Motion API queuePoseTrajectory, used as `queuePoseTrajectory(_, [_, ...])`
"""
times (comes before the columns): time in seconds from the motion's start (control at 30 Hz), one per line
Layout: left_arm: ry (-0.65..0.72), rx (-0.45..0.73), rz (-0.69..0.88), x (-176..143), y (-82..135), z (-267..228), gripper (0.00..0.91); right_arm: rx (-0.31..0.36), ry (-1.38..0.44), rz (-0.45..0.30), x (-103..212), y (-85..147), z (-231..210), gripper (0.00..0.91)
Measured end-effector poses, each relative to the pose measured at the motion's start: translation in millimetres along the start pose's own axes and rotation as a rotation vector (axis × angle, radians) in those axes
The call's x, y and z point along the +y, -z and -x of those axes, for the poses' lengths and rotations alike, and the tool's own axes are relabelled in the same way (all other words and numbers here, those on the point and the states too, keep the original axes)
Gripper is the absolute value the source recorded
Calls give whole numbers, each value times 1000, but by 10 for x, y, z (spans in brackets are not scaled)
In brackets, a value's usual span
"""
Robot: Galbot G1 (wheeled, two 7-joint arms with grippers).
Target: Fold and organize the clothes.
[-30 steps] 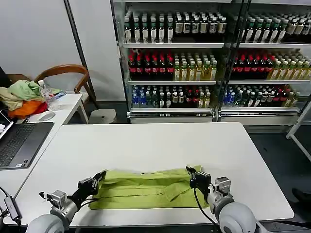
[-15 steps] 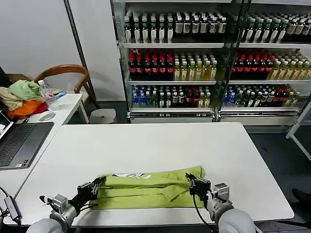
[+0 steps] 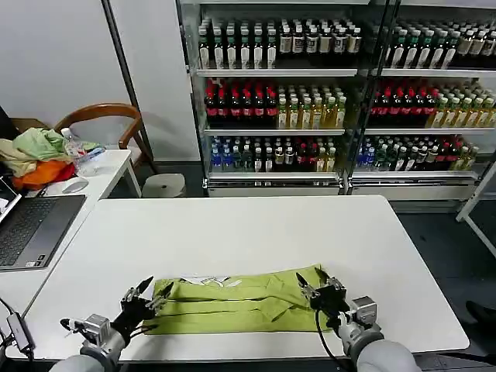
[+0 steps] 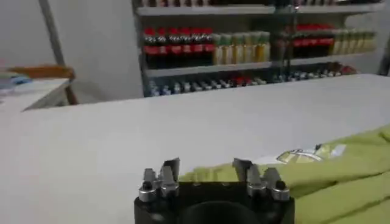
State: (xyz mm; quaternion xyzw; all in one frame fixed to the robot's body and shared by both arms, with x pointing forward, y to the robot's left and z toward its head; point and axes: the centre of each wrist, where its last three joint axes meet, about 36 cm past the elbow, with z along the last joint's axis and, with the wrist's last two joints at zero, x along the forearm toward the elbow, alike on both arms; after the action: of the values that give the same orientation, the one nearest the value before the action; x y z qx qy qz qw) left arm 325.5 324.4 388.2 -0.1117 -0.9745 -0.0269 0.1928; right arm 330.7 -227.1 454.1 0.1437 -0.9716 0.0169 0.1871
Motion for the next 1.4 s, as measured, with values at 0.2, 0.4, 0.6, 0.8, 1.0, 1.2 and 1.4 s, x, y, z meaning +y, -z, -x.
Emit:
queuePoseTrajectory(0.2, [126, 51, -91, -228, -23, 20, 907, -5, -26, -16, -21, -24, -74, 907])
queuePoseTrajectory(0.4, [185, 97, -154, -436, -48, 17, 836, -6, -45, -26, -32, -70, -110, 907])
queuePoseTrajectory(0.6, [231, 119, -188, -535, -59, 29, 40, -15, -56, -37, -40, -72, -119, 907])
queuePoseTrajectory(0.8, [238, 132, -201, -634, -78, 16, 40, -25, -65, -42, -42, -70, -123, 907])
queuePoseTrajectory(1.0, [223, 138, -213, -723, -85, 2, 40, -33, -72, -48, -56, -52, -131, 907])
queuePoseTrajectory(1.2, [210, 125, -191, -715, -102, 13, 40, -33, -74, -55, -44, -72, -118, 907])
queuePoseTrajectory(1.4, [214, 115, -142, -628, -60, -39, 40, -35, -80, -61, -58, -81, -89, 907])
